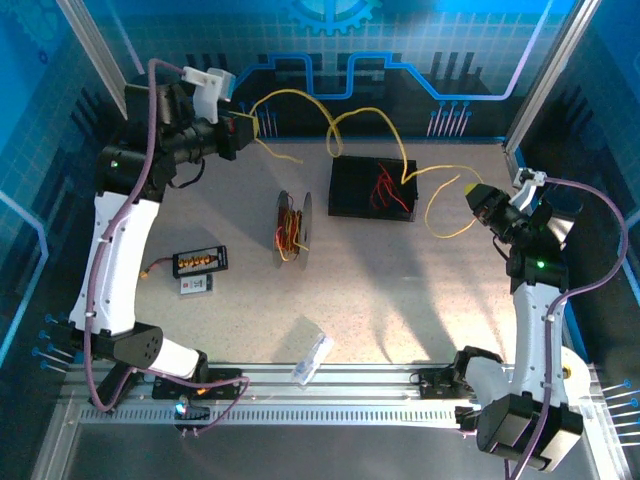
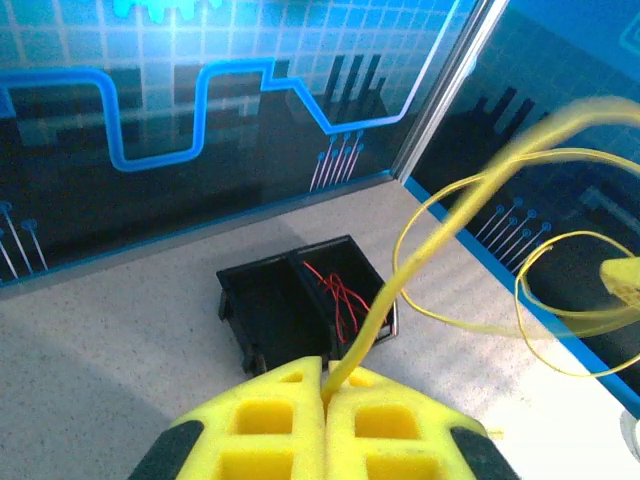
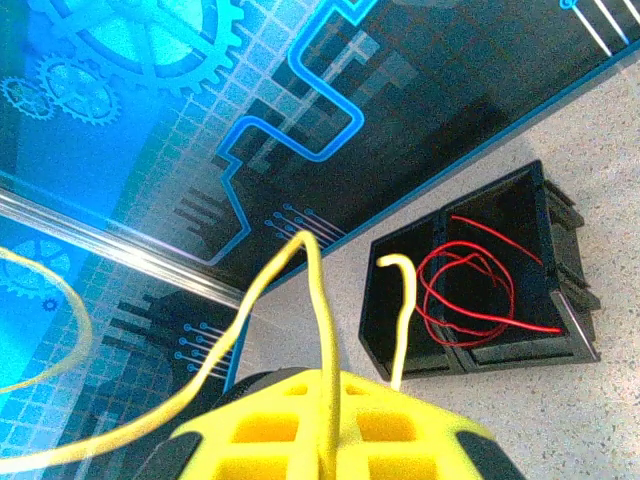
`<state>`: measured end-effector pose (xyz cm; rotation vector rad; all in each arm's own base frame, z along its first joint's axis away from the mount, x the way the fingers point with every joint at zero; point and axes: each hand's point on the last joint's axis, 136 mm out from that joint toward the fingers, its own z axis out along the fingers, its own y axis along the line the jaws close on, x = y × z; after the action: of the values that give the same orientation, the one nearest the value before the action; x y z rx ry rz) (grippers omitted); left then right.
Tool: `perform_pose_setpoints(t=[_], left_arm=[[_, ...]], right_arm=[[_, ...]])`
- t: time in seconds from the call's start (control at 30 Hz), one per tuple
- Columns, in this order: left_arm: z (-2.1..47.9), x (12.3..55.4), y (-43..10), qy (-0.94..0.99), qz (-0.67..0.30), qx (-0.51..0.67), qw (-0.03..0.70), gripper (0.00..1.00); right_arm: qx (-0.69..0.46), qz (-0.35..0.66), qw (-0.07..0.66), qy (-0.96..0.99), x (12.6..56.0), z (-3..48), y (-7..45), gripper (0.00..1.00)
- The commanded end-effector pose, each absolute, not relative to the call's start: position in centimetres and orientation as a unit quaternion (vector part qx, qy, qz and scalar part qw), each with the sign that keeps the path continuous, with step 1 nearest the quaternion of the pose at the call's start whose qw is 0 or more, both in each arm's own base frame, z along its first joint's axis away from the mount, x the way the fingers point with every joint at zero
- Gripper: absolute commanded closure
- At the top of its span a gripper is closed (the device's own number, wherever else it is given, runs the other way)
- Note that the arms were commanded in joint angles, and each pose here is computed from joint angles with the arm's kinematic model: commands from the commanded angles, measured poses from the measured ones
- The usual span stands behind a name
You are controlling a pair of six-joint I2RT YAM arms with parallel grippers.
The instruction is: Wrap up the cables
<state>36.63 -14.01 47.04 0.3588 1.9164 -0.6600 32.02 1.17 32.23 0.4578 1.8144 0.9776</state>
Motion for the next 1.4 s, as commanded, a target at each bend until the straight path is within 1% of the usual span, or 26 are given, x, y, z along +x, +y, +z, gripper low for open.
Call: perform_pose_setpoints(t=[0.0, 0.13, 0.23, 0.27, 0.4, 0.5, 0.57, 0.67, 0.77, 0.87, 0.93, 1.0, 1.03, 1.07, 1.13, 1.17, 1.2, 1.37], left_arm=[[45.9, 37.9, -12.5, 0.817, -0.274, 0.106, 0.496, 1.00], [45.6, 38.4, -11.1, 0.818, -0.273, 0.085, 0.499, 1.00], [45.8, 38.4, -9.3, 0.815, -0.269, 0.066, 0.508, 1.00], [45.9, 38.5, -8.3, 0.815, -0.262, 0.055, 0.514, 1.00], [46.2, 38.7, -3.7, 0.810, -0.254, -0.001, 0.529, 1.00], [46.5, 38.6, -2.2, 0.807, -0.257, -0.015, 0.532, 1.00], [46.9, 38.4, -3.5, 0.802, -0.284, 0.007, 0.525, 1.00], [46.1, 38.2, -8.3, 0.803, -0.317, 0.075, 0.499, 1.00], [44.1, 38.3, -13.1, 0.814, -0.318, 0.132, 0.468, 1.00], [42.1, 39.2, -16.1, 0.828, -0.303, 0.158, 0.444, 1.00], [40.9, 39.7, -18.0, 0.836, -0.292, 0.176, 0.429, 1.00], [39.6, 40.4, -19.8, 0.847, -0.273, 0.188, 0.415, 1.00], [39.0, 40.5, -20.6, 0.852, -0.266, 0.195, 0.407, 1.00], [38.4, 40.8, -21.3, 0.857, -0.258, 0.200, 0.400, 1.00], [37.5, 41.2, -22.5, 0.864, -0.241, 0.209, 0.390, 1.00], [37.2, 41.5, -23.1, 0.866, -0.234, 0.215, 0.387, 1.00], [36.9, 41.7, -23.4, 0.869, -0.227, 0.216, 0.384, 1.00], [35.9, 43.2, -24.1, 0.880, -0.210, 0.206, 0.373, 1.00]], right_arm=[[0.178, 0.413, 0.493, 0.745, 31.6, 32.1, 1.1, 1.00], [0.199, 0.400, 0.483, 0.753, 31.5, 31.0, 0.3, 1.00], [0.236, 0.362, 0.462, 0.775, 31.3, 28.8, -1.2, 1.00], [0.242, 0.344, 0.464, 0.779, 31.2, 28.9, -2.0, 1.00], [0.299, 0.287, 0.436, 0.799, 31.1, 25.7, -5.3, 1.00], [0.324, 0.267, 0.430, 0.799, 31.3, 24.0, -7.1, 1.00], [0.316, 0.284, 0.433, 0.795, 32.2, 24.0, -6.9, 1.00], [0.287, 0.315, 0.404, 0.809, 33.6, 21.9, -4.9, 1.00], [0.272, 0.296, 0.370, 0.837, 34.9, 19.1, -3.7, 1.00], [0.280, 0.275, 0.338, 0.856, 35.9, 15.8, -3.8, 0.99], [0.283, 0.272, 0.317, 0.863, 36.5, 14.0, -3.8, 0.94], [0.286, 0.276, 0.291, 0.871, 37.0, 11.8, -3.6, 0.85], [0.286, 0.280, 0.280, 0.873, 37.2, 11.0, -3.3, 0.79], [0.281, 0.283, 0.282, 0.873, 38.0, 11.2, -3.3, 0.73], [0.273, 0.290, 0.275, 0.875, 38.2, 11.0, -2.7, 0.61], [0.268, 0.291, 0.276, 0.876, 38.0, 11.4, -2.4, 0.51], [0.263, 0.289, 0.282, 0.876, 37.8, 12.0, -2.2, 0.44], [0.243, 0.263, 0.332, 0.873, 36.0, 16.7, -2.2, 0.14]])
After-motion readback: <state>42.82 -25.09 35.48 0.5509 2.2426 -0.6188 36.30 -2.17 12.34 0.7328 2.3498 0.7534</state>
